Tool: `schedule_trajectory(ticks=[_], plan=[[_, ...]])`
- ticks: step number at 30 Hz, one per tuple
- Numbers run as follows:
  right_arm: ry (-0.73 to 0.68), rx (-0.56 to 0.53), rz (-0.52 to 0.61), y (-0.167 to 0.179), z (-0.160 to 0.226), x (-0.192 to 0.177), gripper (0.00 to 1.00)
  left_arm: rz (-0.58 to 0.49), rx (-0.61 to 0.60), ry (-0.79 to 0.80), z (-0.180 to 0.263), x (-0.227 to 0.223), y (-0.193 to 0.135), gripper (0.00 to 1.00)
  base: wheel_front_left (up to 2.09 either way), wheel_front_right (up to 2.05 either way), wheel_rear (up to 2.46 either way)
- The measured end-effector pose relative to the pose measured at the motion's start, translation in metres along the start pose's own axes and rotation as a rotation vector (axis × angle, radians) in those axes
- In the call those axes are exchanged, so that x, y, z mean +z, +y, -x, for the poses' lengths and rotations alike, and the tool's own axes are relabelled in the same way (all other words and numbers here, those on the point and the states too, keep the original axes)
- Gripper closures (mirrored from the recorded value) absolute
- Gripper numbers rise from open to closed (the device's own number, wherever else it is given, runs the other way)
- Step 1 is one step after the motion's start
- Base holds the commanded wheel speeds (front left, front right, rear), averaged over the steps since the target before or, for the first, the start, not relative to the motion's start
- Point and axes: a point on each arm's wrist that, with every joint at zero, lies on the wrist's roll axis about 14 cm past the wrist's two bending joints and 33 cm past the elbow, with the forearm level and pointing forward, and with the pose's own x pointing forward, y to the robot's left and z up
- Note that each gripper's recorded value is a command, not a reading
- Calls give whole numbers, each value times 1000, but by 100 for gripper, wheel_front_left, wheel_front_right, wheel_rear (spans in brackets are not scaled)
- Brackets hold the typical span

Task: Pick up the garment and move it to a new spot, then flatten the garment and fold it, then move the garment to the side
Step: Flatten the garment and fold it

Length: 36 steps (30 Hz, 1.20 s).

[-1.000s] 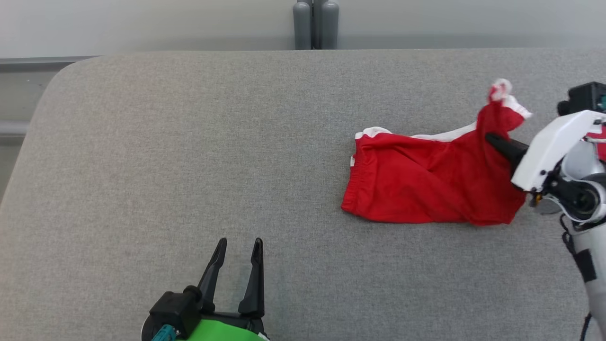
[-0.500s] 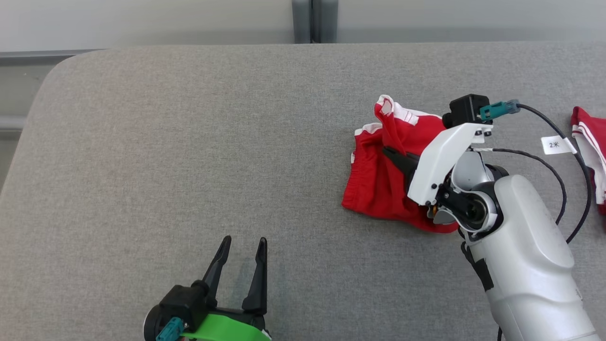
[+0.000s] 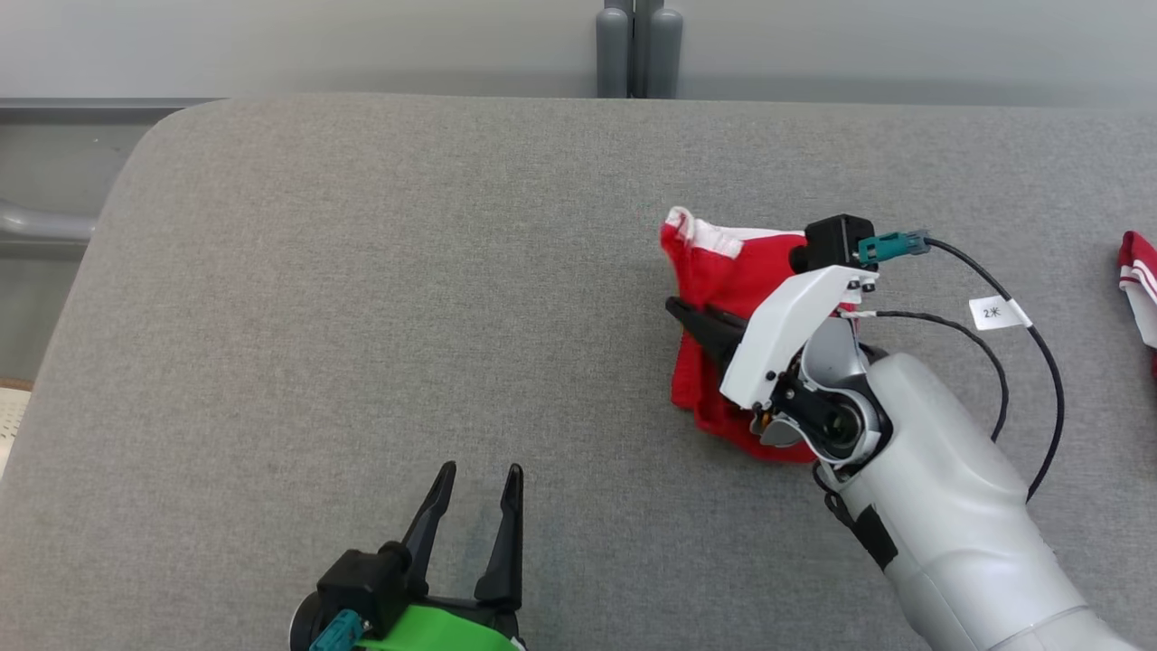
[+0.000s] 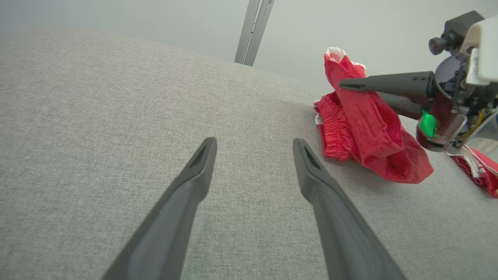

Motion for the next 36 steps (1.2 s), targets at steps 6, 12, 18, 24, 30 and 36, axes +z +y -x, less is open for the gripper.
schedule_trajectory(ticks=[6,12,18,24,30,36], plan=[[-66,86,-20,28,0,4,0,4,8,-3,1,1,2,0,0,0,0],[-227,118,89,44,24,17,0,4,23,-23,6,6,6,0,0,0,0],[-499,-65,437,-16,99,52,0,-8,68,-86,15,25,20,0,0,0,0],[-590,-290,605,-76,174,52,0,-54,75,-161,25,48,25,0,0,0,0],[-638,-407,649,-89,223,40,0,-113,71,-217,34,65,29,0,0,0,0],[-627,-480,603,-96,245,8,0,-141,70,-209,43,62,35,0,0,0,0]])
